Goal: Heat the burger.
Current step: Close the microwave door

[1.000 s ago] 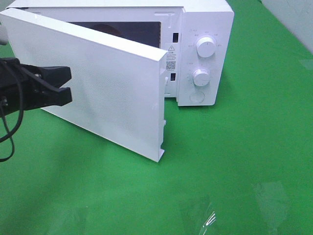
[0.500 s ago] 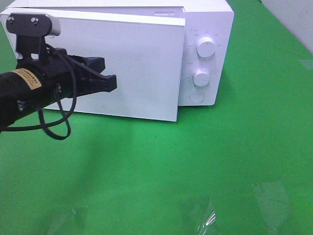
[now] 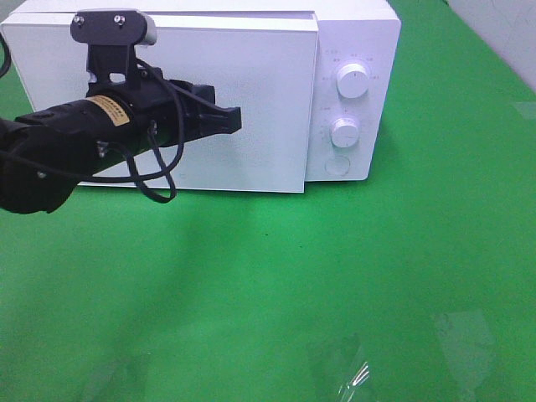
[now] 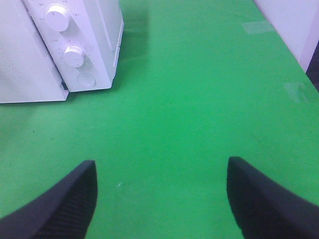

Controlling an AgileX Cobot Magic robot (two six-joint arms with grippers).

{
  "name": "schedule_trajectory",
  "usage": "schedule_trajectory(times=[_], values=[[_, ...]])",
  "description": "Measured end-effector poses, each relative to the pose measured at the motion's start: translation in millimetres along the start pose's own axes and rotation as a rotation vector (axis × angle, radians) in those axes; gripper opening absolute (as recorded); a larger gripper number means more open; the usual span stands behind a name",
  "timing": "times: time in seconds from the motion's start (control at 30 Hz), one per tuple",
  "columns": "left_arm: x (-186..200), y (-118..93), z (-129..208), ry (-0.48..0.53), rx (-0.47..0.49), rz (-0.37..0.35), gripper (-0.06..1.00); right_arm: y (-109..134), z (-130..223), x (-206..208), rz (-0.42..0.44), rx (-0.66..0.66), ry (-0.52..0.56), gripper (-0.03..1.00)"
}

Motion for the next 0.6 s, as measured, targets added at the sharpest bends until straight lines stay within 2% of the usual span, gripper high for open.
schedule_trajectory(times=[0.3, 0.6], values=[[-26, -3, -8, -0.007, 0.002, 0.004, 0.00, 0, 0, 0, 0.000, 0.000, 0.000, 0.69], [-45, -13, -4, 0.035, -0.010, 0.034, 0.00, 0, 0, 0, 0.000, 0.000, 0.000, 0.69]])
Point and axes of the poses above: a point on each arm's last joint axis where the gripper is mounted, x pointing back along that axis away from the gripper, y along the wrist's bending axis when the last joint is at zero, z = x × y, the point moved 8 cm from there along -x, pointing out along that axis toward the gripper, and after that the axes turned 13 degrees about -x, right-handed, at the moved point
